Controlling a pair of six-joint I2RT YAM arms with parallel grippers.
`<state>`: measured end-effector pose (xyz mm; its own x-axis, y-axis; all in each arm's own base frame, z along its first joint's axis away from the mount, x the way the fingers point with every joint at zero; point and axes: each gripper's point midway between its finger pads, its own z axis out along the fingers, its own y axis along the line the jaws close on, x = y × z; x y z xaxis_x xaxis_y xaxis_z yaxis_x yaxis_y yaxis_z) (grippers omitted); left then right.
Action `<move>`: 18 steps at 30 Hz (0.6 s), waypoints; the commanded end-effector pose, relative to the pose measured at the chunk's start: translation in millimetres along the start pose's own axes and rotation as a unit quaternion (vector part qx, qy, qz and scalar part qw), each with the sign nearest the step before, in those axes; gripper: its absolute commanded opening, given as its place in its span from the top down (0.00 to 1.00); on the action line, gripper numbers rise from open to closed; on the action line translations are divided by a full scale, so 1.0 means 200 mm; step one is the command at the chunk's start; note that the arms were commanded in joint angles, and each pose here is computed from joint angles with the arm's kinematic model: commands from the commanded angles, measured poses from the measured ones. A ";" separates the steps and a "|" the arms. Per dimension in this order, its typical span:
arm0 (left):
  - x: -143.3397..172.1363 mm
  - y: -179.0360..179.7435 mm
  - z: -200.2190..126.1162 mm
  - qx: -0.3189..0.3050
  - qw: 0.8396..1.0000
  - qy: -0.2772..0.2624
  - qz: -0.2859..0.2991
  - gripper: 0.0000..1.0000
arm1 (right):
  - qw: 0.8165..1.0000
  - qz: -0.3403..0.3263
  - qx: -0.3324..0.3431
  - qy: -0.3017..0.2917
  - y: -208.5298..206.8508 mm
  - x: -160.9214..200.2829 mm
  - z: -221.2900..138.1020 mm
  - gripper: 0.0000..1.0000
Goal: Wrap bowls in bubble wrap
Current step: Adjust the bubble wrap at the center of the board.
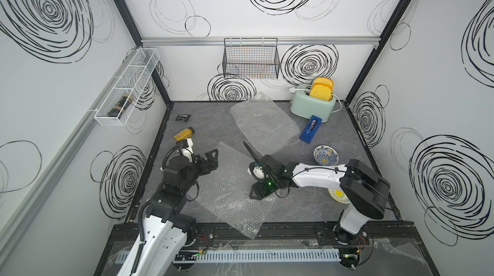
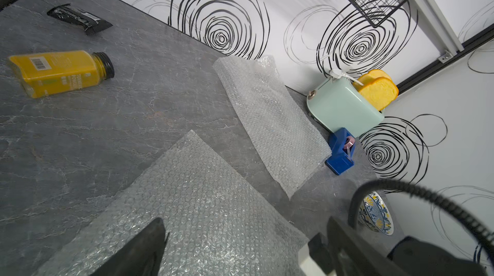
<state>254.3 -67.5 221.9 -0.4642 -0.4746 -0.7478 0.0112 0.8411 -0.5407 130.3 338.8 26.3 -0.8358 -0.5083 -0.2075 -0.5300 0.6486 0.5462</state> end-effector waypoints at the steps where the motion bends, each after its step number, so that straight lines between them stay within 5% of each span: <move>1: -0.06 -0.05 -0.02 0.014 1.000 -0.021 0.003 0.03 | 0.999 0.036 0.025 -0.031 -0.10 -0.01 -0.02 0.48; 8: -0.05 -0.05 -0.02 0.015 1.000 -0.017 0.004 0.03 | 0.992 0.083 0.074 -0.055 -0.38 -0.03 -0.13 0.50; 18: -0.05 -0.05 -0.01 0.011 1.000 -0.015 0.006 0.03 | 0.984 0.090 0.120 -0.093 -0.63 -0.39 -0.39 0.43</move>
<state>253.7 -70.4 221.2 -0.4708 -0.4685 -0.7476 0.0185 0.8419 -0.5393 266.7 265.3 31.5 -0.9282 -0.2424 -0.2823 -0.3519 0.8184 0.4543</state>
